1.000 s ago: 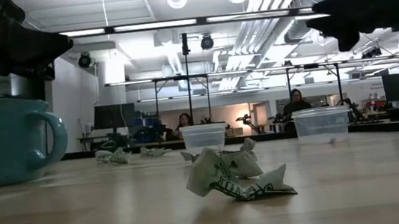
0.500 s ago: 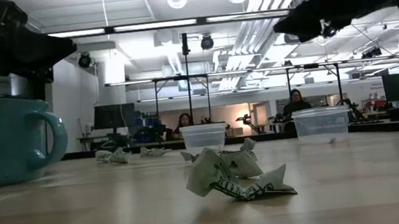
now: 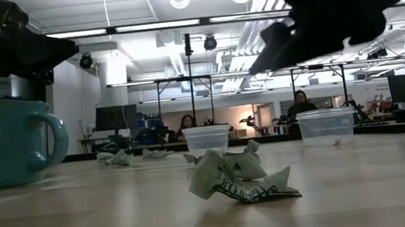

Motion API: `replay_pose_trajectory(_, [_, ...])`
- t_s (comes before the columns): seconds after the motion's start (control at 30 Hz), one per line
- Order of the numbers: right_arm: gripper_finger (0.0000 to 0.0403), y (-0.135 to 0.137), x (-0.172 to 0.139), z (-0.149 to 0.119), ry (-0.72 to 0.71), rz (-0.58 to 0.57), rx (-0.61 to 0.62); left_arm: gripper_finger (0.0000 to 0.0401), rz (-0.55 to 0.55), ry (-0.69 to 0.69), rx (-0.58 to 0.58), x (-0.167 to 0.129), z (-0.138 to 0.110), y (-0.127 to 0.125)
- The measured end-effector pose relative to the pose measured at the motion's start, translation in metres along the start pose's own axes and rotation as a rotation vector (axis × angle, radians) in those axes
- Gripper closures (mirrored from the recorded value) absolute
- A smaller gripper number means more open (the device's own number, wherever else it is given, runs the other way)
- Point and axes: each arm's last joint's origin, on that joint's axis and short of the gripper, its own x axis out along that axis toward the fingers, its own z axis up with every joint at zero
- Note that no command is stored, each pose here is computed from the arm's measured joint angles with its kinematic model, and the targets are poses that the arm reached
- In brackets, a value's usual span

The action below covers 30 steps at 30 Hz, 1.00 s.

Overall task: Pick and place items into bin
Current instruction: Put the stevia packet into the bottom transparent bin

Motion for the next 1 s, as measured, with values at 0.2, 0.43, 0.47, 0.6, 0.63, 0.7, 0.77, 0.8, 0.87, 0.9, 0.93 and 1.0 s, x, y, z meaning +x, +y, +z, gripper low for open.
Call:
replay_pose_trajectory(0.2, [0.0144, 0.004, 0.028, -0.017, 0.083, 0.015, -0.003, 0.0302, 0.029, -0.002, 0.002, 0.0, 0.0, 0.001])
replay_pose_trajectory(0.43, [0.0144, 0.009, 0.055, -0.03, 0.049, 0.028, 0.002, 0.0302, 0.031, 0.001, 0.003, 0.0, 0.0, 0.001])
replay_pose_trajectory(0.47, [0.0144, 0.009, 0.057, -0.032, 0.047, 0.034, 0.012, 0.0302, 0.031, 0.001, 0.003, 0.0, 0.0, 0.001])
replay_pose_trajectory(0.6, [0.0144, 0.011, 0.065, -0.038, 0.048, 0.052, 0.051, 0.0302, 0.031, 0.002, 0.003, 0.0, 0.0, 0.001])
replay_pose_trajectory(0.63, [0.0144, 0.012, 0.066, -0.039, 0.05, 0.052, 0.063, 0.0302, 0.031, 0.004, 0.004, 0.0, 0.0, 0.001])
replay_pose_trajectory(0.7, [0.0144, 0.012, 0.069, -0.041, 0.046, 0.051, 0.071, 0.0302, 0.031, 0.009, 0.005, 0.0, -0.001, 0.001])
replay_pose_trajectory(0.77, [0.0144, 0.013, 0.071, -0.044, 0.053, 0.054, 0.071, 0.0302, 0.032, 0.018, 0.007, 0.0, -0.002, 0.001])
replay_pose_trajectory(0.8, [0.0144, 0.014, 0.072, -0.045, 0.055, 0.054, 0.074, 0.0302, 0.033, 0.022, 0.007, 0.0, -0.002, 0.001])
replay_pose_trajectory(0.87, [0.0144, 0.014, 0.074, -0.048, 0.069, 0.054, 0.089, 0.0302, 0.046, 0.028, 0.009, 0.0, -0.003, 0.002])
replay_pose_trajectory(0.9, [0.0144, 0.014, 0.075, -0.05, 0.074, 0.054, 0.095, 0.0302, 0.049, 0.028, 0.009, 0.0, -0.003, 0.002])
replay_pose_trajectory(0.93, [0.0145, 0.014, 0.075, -0.05, 0.078, 0.048, 0.105, 0.0302, 0.053, 0.027, 0.009, 0.0, -0.003, 0.002])
replay_pose_trajectory(1.0, [0.0149, 0.014, 0.075, -0.05, 0.077, 0.043, 0.125, 0.0302, 0.061, 0.025, 0.009, 0.0, -0.003, 0.002])
